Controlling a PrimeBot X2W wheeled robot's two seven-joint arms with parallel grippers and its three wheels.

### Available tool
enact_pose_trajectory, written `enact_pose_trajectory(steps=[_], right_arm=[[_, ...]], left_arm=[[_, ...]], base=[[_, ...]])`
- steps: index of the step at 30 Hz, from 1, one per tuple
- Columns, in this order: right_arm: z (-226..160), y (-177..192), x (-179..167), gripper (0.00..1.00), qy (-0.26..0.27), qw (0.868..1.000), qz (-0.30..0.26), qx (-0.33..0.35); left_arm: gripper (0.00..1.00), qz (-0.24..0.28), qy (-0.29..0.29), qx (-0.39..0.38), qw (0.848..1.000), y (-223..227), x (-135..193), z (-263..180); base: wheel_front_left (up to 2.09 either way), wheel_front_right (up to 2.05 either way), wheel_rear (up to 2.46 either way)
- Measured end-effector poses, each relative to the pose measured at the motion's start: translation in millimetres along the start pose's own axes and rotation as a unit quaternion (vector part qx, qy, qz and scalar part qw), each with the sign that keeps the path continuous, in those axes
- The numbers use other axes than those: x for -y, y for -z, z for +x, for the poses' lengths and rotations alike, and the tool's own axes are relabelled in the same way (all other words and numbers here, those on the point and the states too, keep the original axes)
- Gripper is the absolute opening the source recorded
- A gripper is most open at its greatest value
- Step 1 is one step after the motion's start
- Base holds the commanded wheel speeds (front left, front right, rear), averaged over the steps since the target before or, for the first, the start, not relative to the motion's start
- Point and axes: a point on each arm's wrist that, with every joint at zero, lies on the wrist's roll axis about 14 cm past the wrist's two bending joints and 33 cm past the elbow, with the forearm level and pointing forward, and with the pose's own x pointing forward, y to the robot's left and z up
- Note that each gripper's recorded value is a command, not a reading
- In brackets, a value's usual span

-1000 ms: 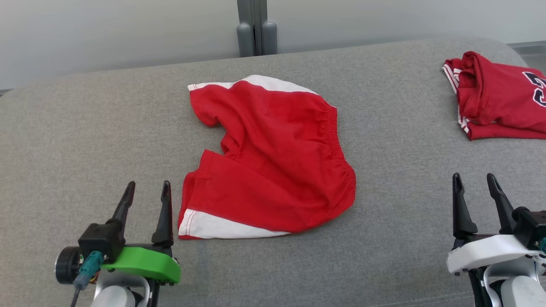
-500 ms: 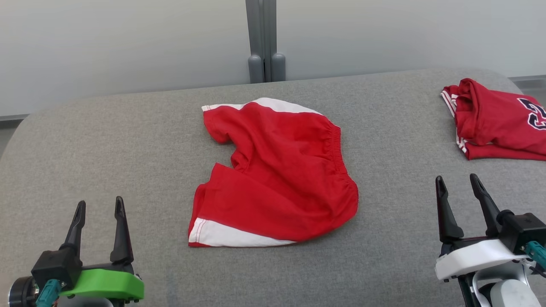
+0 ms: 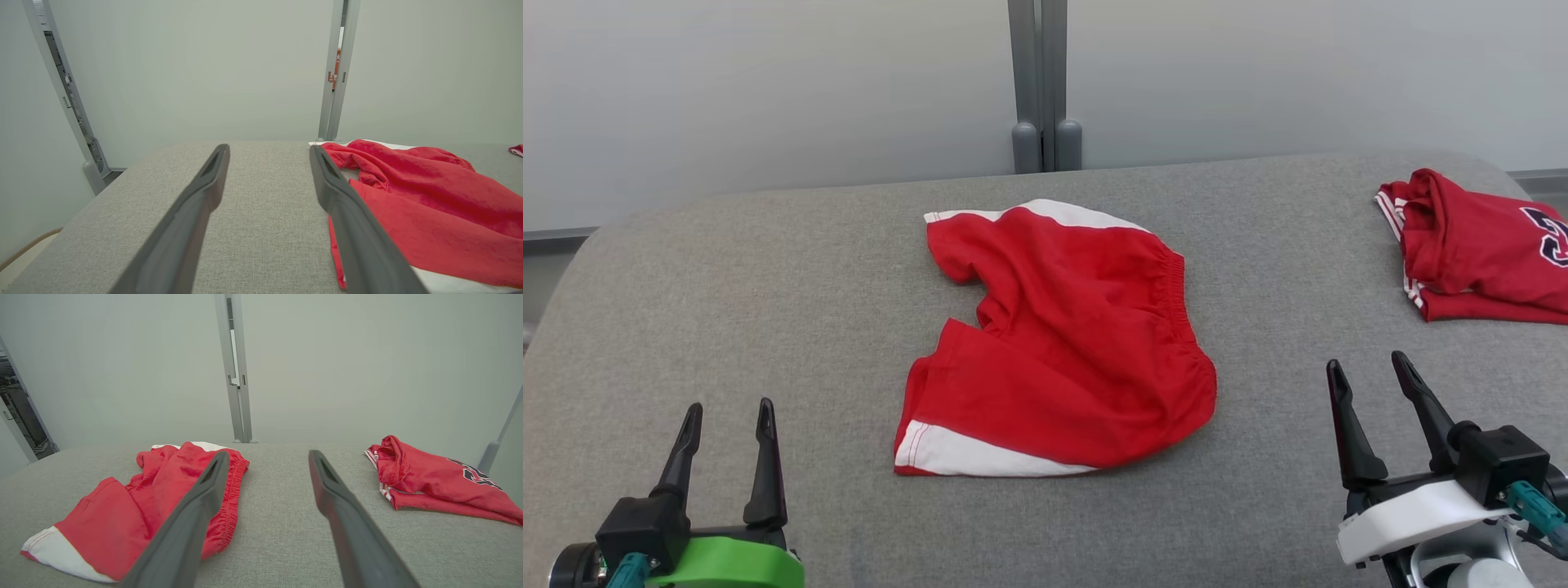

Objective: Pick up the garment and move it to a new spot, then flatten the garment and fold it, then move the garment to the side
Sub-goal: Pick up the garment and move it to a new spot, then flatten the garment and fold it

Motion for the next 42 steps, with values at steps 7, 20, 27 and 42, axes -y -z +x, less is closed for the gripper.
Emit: enact_pose_trajectory(steps=[7, 20, 27, 42], right_arm=[[-2.7, 2.0, -5.1, 1.00, -0.005, 1.000, 0.003, -0.006], [-1.8, 0.9, -7.1, 1.00, -0.007, 1.000, 0.004, -0.007], [-2.2, 1.7, -5.9, 1.00, -0.005, 1.000, 0.004, -0.009], [-3.2, 3.7, -2.9, 1.00, -0.001, 1.000, 0.003, -0.012]], left_arm=[[1.00, 0.000, 0.000, -0.005, 1.000, 3.3, -0.1, -2.2], [1.00, 0.001, 0.001, -0.012, 1.000, 6.2, -0.4, -4.0], [1.00, 0.001, 0.002, -0.013, 1.000, 6.5, -0.3, -3.4], [1.00, 0.001, 0.002, -0.012, 1.000, 5.9, 0.5, -2.5]], base=[[0.00, 0.00, 0.00], [0.00, 0.00, 0.00], [0.00, 0.00, 0.00], [0.00, 0.00, 0.00]])
